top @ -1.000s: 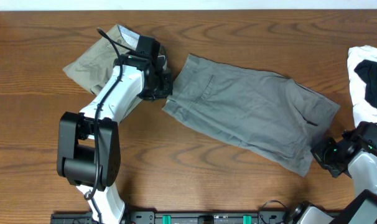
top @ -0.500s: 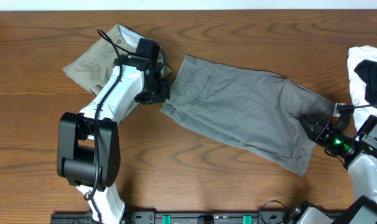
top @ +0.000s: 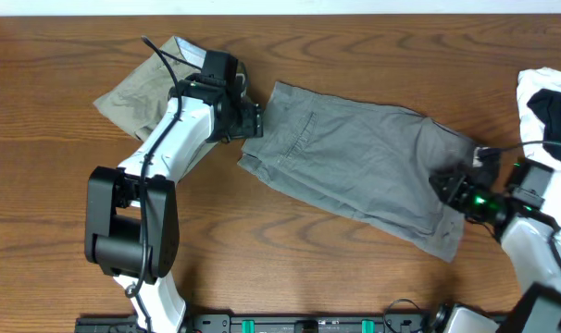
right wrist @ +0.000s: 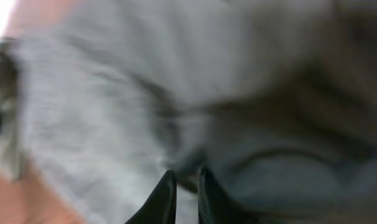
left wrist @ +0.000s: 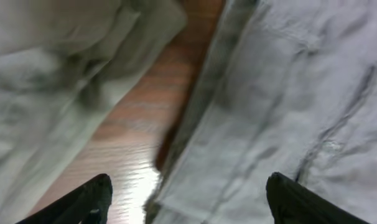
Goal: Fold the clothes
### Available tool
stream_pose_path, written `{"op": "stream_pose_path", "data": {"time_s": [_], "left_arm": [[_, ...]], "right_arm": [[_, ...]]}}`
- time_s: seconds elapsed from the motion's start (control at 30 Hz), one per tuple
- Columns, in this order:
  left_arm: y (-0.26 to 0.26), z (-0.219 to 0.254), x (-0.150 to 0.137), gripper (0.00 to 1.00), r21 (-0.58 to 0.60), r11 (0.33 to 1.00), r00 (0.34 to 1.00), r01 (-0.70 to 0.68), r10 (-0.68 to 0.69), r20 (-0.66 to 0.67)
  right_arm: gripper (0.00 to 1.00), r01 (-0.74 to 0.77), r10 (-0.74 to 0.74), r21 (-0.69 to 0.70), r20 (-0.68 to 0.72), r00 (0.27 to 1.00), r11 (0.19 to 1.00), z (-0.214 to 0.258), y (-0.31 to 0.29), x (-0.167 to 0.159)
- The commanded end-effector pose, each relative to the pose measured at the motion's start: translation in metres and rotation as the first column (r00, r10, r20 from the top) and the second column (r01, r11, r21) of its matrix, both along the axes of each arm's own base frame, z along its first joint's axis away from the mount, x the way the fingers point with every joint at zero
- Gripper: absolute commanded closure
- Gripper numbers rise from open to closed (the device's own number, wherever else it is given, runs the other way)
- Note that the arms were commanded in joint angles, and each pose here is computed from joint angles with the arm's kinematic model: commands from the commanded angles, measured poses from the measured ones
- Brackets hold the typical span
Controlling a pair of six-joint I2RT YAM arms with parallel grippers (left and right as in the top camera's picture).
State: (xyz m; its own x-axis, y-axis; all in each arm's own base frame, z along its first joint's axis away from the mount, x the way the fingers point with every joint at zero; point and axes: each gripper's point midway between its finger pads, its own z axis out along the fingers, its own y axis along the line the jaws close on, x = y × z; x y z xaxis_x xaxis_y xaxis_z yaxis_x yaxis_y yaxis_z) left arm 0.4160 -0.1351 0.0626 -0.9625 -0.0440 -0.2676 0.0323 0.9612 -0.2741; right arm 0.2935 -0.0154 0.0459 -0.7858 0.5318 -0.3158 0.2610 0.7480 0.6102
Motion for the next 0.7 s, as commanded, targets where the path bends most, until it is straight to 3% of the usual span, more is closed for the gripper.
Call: {"op": "stream_pose_path", "data": {"time_s": [0.0,0.27,0.37,0.53,0.67], "left_arm": [[-0.012,-0.018,-0.005,0.18,-0.069,0.997,0.998,0.026,-0.030,-0.055],[-0.018,-0.059,-0.008,0.15,-0.098,0.995,0.990,0.030,-0.043,-0.136],[-0.024,-0.070,-0.011,0.14,-0.134,0.990,0.985,0.035,-0.057,-0.162],[-0.061,-0.071,-0.020,0.14,-0.352,0.933,0.969,0.072,-0.149,-0.195],[-0.077,-0.073,-0.025,0.16,-0.427,0.900,0.960,0.090,-0.192,-0.203]], "right_arm": [[0.89,0.216,-0.243,-0.140,-0.220,0.945,0.966,-0.044,-0.031,-0.014],[0.94,0.353,-0.453,-0.289,-0.471,0.757,0.890,-0.099,-0.058,-0.063],[0.94,0.373,-0.471,-0.289,-0.483,0.738,0.882,-0.100,-0.063,-0.068],[0.94,0.384,-0.480,-0.289,-0.492,0.726,0.877,-0.100,-0.066,-0.072],[0.94,0.376,-0.474,-0.289,-0.496,0.728,0.880,-0.100,-0.065,-0.073]]}}
